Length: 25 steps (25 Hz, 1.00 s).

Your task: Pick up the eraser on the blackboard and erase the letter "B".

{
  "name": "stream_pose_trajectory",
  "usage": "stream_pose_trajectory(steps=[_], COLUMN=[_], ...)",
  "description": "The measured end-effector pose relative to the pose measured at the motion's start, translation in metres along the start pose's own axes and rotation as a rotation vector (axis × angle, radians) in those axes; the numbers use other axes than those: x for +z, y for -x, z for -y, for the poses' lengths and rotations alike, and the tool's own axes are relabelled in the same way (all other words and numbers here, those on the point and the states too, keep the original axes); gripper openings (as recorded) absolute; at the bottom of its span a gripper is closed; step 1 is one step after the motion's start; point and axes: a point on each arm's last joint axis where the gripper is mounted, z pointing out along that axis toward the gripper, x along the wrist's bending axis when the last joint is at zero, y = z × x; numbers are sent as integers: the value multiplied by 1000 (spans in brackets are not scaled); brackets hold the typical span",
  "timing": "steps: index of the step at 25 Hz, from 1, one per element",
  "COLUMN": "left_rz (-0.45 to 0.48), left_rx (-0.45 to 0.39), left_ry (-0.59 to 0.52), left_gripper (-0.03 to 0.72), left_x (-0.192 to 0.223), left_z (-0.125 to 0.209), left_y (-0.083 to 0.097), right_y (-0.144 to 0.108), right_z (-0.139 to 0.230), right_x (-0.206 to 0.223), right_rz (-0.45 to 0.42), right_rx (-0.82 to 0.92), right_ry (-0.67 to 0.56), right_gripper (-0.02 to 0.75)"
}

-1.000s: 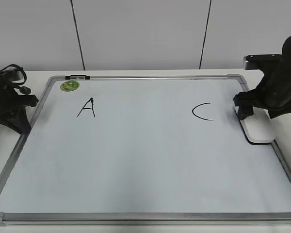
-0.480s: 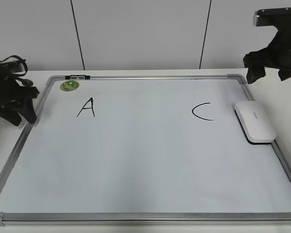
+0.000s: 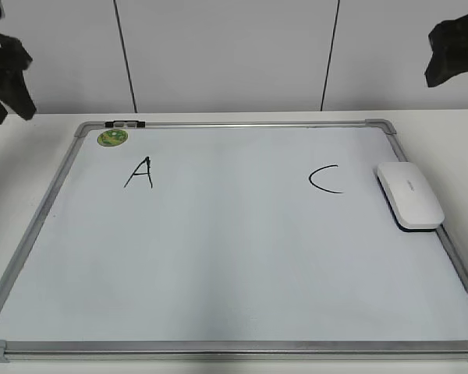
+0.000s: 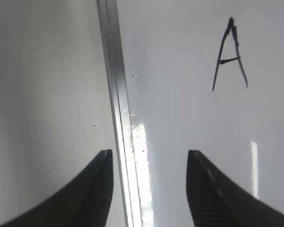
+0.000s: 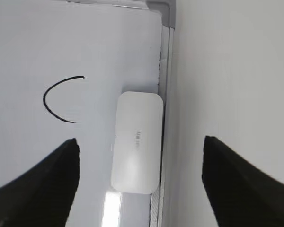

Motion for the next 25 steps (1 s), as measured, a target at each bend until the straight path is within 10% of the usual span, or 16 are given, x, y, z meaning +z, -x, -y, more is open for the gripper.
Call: stream_pose_trajectory(steps=[12,25], left_rz=[0,-9], left_rx=[102,145], left_ry=[231,377], left_gripper=[374,372], left_x=[-144,-191], left_z=[92,255], left_y=[63,73], right_y=[-6,-8], right_z=[40,153], right_x=[-81,-171], right_rz=[-67,-60], right_rx=[-10,-15], right_ry=[25,190], right_gripper=[595,593])
